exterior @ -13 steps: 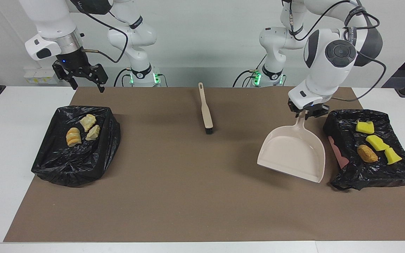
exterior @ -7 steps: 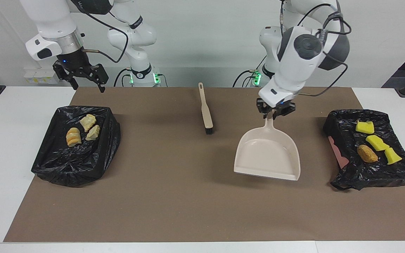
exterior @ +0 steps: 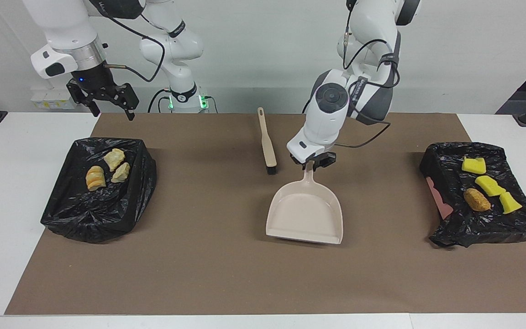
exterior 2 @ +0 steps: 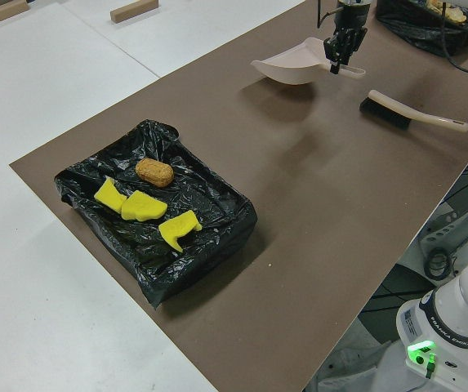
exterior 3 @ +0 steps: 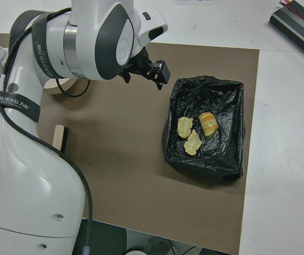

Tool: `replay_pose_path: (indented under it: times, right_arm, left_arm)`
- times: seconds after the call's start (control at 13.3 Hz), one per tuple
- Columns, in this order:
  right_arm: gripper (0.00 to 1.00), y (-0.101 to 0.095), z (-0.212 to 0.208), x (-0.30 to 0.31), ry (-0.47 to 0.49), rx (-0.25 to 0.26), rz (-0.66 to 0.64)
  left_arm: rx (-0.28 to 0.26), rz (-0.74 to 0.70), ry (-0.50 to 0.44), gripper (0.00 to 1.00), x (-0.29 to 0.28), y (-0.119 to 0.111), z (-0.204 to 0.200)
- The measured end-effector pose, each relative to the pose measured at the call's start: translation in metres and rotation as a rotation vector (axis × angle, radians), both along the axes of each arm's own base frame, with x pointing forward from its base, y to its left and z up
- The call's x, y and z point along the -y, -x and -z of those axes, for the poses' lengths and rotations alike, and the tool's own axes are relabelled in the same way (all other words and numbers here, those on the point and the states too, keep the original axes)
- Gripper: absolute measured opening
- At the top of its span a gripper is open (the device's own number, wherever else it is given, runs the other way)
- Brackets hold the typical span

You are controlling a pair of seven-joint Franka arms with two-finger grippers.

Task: Sweep and dump trash in bin
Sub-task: 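Set the dustpan back on the table center with the left gripper and release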

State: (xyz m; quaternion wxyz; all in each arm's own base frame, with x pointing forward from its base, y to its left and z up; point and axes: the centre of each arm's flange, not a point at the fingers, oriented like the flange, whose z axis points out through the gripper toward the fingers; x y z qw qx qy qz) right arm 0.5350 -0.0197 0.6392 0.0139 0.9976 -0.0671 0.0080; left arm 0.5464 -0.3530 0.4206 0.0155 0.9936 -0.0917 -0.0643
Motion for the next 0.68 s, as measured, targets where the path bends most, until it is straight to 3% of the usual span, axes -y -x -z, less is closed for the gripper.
replay_pose_path:
  times: [0.38,0.6,0.68]
  right_arm:
    - [1.0,0.0,0.0,0.01,0.0,0.0,0.018]
    - [1.0,0.001,0.0,0.009,0.0,0.0,0.018]
    - [1.0,0.001,0.0,0.011,0.001,-0.001,0.021]
  left_arm:
    - [0.02,-0.18,0.023,0.32,0.065,-0.003,0.034]
    - [0.056,-0.203,0.051,0.32,0.095,-0.004,0.046]
    - [0.069,-0.2,0.051,0.39,0.101,-0.001,0.044]
